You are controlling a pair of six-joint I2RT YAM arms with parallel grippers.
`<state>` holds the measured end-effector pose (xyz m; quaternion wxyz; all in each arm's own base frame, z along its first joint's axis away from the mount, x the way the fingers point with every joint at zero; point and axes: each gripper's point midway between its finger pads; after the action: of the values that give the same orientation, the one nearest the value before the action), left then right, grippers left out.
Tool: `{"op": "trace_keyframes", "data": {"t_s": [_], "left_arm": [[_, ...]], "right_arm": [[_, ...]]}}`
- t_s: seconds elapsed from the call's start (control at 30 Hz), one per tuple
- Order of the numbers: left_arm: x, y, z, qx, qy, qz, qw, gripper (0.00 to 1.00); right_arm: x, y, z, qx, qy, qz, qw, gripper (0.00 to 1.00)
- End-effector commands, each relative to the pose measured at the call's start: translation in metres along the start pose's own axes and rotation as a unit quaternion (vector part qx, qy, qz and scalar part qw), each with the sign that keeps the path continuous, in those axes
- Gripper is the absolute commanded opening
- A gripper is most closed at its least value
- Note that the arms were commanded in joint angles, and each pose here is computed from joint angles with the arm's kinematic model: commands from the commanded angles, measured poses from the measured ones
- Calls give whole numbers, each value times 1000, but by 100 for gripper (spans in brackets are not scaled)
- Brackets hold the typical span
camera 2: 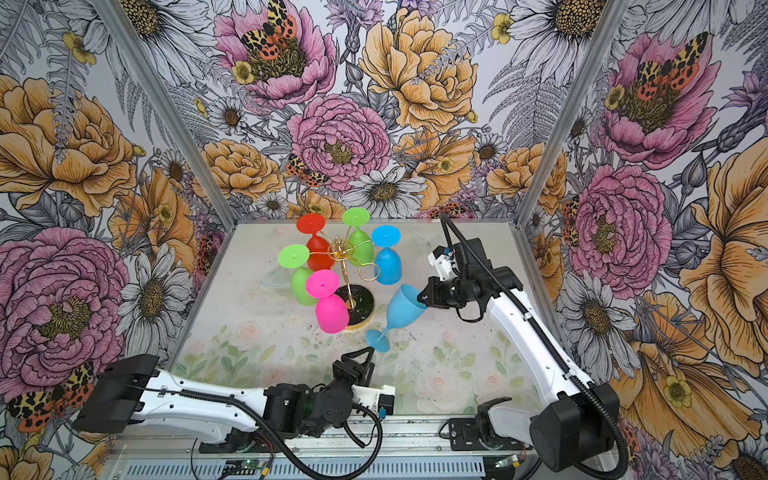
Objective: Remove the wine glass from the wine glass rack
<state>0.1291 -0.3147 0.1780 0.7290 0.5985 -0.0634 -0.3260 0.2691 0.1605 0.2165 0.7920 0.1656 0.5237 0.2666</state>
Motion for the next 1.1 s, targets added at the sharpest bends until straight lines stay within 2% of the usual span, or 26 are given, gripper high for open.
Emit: {"op": "trace_keyframes", "data": {"t_s": [0.0,0.13,0.23,0.33,0.57,0.63,0.83,1.07], "left_arm": [[-11,26,2,-107,-4,15,994,67],[-24,50,-1,-203,-7,22,979,76],[-33,66,-14,-270,14,30,962,78],[-43,80,-24,-342,21,32,939,79],[-62,94,-36,-469,-23,-3,883,80],[-65,96,-45,-493,-21,-9,870,80],[-72,96,-75,-537,6,-12,844,80],[-77,97,-96,-589,8,-7,808,81]], "right_arm": [[-19,-13,18,-28,-52,-65,996,0],[-28,-35,30,-36,-76,-139,987,0],[-37,-54,43,-44,-94,-204,973,0],[-43,-66,55,-51,-102,-242,963,0],[-47,-90,81,-51,-112,-310,943,0],[-45,-91,90,-51,-120,-311,942,0],[-41,-97,127,-57,-137,-330,932,0],[-27,-110,174,-61,-154,-344,924,0]]}}
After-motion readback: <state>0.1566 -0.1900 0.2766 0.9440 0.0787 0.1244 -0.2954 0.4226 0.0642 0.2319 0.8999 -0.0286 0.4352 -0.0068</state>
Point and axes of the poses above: each gripper's point midway between its finger pads, its own x axis out along the fingers, its own y axis along the line the jaws close on, z = x × y, and after that the axes turned 2 degrees about -x, right-handed
